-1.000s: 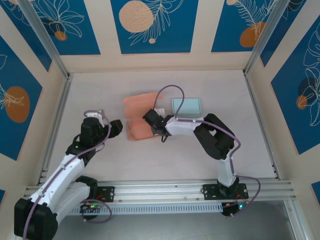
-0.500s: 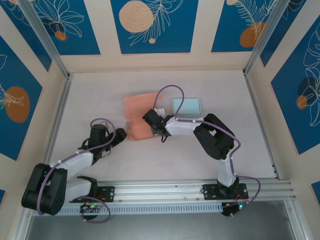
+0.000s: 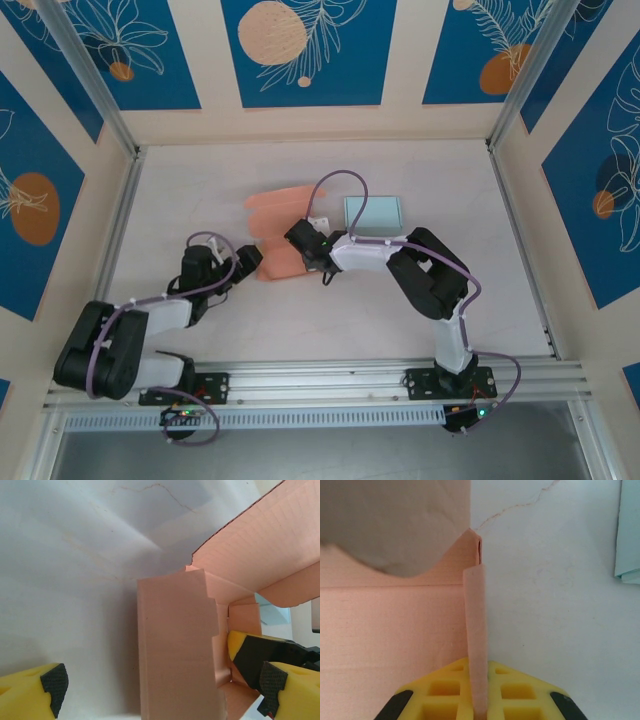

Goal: Fold the paper box

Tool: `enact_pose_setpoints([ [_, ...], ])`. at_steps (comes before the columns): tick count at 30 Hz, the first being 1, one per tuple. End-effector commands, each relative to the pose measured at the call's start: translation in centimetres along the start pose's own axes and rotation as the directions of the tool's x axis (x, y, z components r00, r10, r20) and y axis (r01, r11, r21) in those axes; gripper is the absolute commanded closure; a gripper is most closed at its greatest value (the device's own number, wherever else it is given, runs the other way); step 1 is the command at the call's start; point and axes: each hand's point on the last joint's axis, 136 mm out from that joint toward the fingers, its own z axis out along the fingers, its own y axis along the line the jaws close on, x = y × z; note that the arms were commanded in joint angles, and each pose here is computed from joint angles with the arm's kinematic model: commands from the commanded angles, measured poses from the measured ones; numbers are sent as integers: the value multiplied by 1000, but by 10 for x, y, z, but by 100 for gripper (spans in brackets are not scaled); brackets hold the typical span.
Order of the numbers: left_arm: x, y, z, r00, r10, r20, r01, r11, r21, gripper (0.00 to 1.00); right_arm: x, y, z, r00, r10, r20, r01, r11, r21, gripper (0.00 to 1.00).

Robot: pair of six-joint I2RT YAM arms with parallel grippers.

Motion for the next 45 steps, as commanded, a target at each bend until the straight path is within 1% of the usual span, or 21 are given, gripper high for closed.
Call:
enact_pose_setpoints([
  [1,-5,-14,10,999,-25,-23,27,996,81,0,43,-8,12,988,-70,-134,76,996,43,100],
  [4,-1,-21,15,998,-26,-51,32,993,114,0,42,-8,12,988,-71,-134,77,996,44,100],
  [7,4,-36,19,997,2,-83,10,990,144,0,42,-6,13,988,-72,-135,78,996,43,100],
  [11,7,-57,20,995,36,-92,-19,982,187,7,41,-7,13,989,-71,-133,79,996,49,100],
  [14,4,-65,16,995,60,-77,-45,981,188,14,42,-6,13,988,-72,-135,79,996,46,100],
  [17,3,-72,14,993,91,-71,-77,980,183,16,42,-7,14,988,-73,-135,80,996,48,100],
  [19,3,-70,15,992,106,-70,-94,982,166,19,41,-6,13,988,-73,-133,80,996,47,100],
  [20,4,-67,17,991,114,-75,-102,984,149,23,41,-5,14,988,-73,-133,80,996,45,100],
  [24,14,-51,25,981,149,-123,-140,987,78,32,40,-4,14,989,-71,-130,76,996,38,100],
  [25,16,-47,28,980,151,-133,-143,987,68,35,40,-3,14,989,-70,-130,75,996,37,100],
  [26,17,-44,30,979,151,-140,-144,988,59,39,40,-3,14,989,-69,-129,74,997,38,100],
  [27,18,-42,32,978,149,-145,-142,988,56,41,40,-3,14,989,-69,-130,74,997,35,100],
  [28,19,-44,33,978,146,-147,-137,988,70,41,40,-3,14,989,-69,-131,74,997,35,100],
  [31,13,-59,26,977,168,-128,-155,982,107,35,42,-4,14,988,-70,-135,76,996,38,100],
  [33,6,-74,16,972,205,-111,-191,973,127,32,43,-6,14,988,-72,-136,78,996,43,100],
  [36,-8,-95,-5,964,258,-57,-248,959,137,29,43,-7,13,988,-74,-137,81,996,47,100],
  [39,-21,-87,-25,961,275,-1,-275,961,37,29,42,-7,12,988,-73,-135,80,996,47,100],
  [41,-26,-65,-36,962,272,22,-269,959,-84,30,41,-7,12,988,-73,-133,79,996,45,100],
  [43,-28,-40,-43,961,274,28,-263,944,-201,29,41,-5,12,989,-71,-131,77,996,40,100],
  [44,-26,-30,-45,962,272,20,-260,935,-240,29,41,-5,12,989,-73,-131,78,996,39,100],
  [45,-25,-25,-44,963,269,15,-257,933,-253,29,41,-4,12,989,-72,-130,78,996,37,100],
])
